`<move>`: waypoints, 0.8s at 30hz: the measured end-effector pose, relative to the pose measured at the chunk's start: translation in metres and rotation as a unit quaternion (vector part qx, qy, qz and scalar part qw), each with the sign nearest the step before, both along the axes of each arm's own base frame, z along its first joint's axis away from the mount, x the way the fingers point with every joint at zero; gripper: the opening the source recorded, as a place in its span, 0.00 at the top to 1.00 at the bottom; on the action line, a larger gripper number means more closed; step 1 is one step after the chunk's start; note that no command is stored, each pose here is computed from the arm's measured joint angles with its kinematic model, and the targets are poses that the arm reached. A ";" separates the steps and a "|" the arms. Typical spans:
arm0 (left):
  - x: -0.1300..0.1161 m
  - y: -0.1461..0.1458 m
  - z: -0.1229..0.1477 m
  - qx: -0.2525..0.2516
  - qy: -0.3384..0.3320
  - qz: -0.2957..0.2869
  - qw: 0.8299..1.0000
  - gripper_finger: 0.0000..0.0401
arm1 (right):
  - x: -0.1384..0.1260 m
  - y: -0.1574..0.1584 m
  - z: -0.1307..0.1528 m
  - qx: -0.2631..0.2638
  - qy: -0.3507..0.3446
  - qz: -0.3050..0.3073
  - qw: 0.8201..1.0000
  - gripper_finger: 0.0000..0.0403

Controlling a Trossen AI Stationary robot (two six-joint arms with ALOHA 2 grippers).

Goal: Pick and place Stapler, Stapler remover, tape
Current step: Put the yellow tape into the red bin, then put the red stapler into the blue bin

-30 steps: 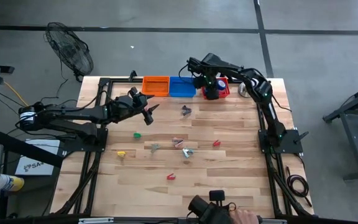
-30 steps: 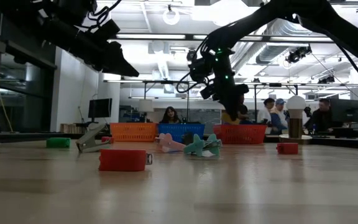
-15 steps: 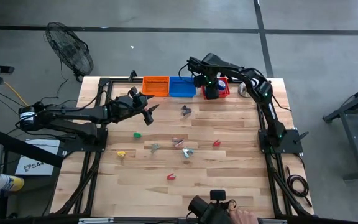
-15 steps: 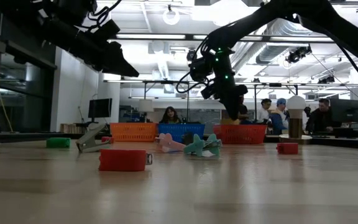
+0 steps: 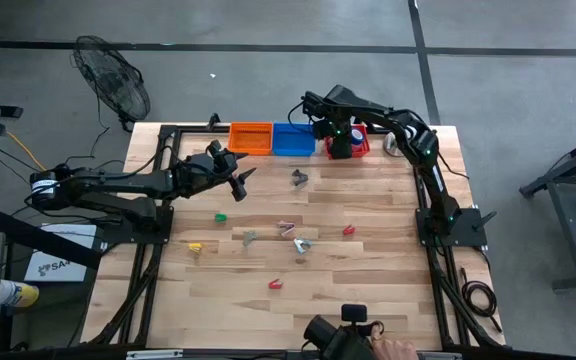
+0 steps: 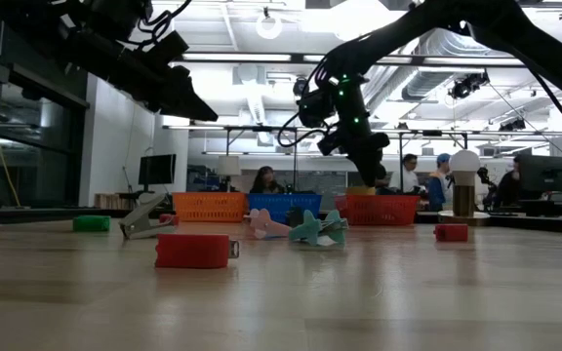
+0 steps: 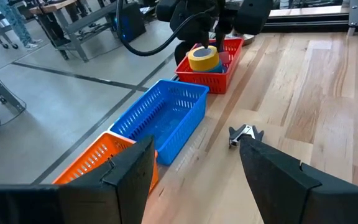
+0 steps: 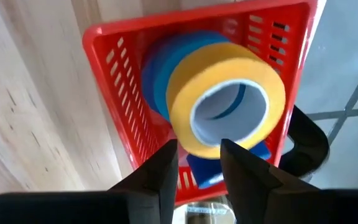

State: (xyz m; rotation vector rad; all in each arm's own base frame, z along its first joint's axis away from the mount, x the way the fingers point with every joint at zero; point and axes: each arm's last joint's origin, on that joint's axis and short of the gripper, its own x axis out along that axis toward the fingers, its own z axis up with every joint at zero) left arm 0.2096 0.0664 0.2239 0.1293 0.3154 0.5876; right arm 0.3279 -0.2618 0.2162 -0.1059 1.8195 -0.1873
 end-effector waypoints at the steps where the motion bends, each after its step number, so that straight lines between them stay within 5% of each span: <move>1: 0.000 0.000 0.000 0.000 0.000 0.000 1.000 0.42 | -0.001 0.000 0.002 -0.004 0.001 -0.001 1.000 0.72; 12: 0.000 0.000 0.000 0.000 0.001 0.000 1.000 0.42 | -0.009 0.015 0.042 -0.035 -0.040 -0.023 0.998 0.72; 24: -0.001 0.000 -0.002 -0.002 0.012 0.000 1.000 0.42 | -0.006 0.065 0.071 0.006 -0.060 -0.062 0.996 0.72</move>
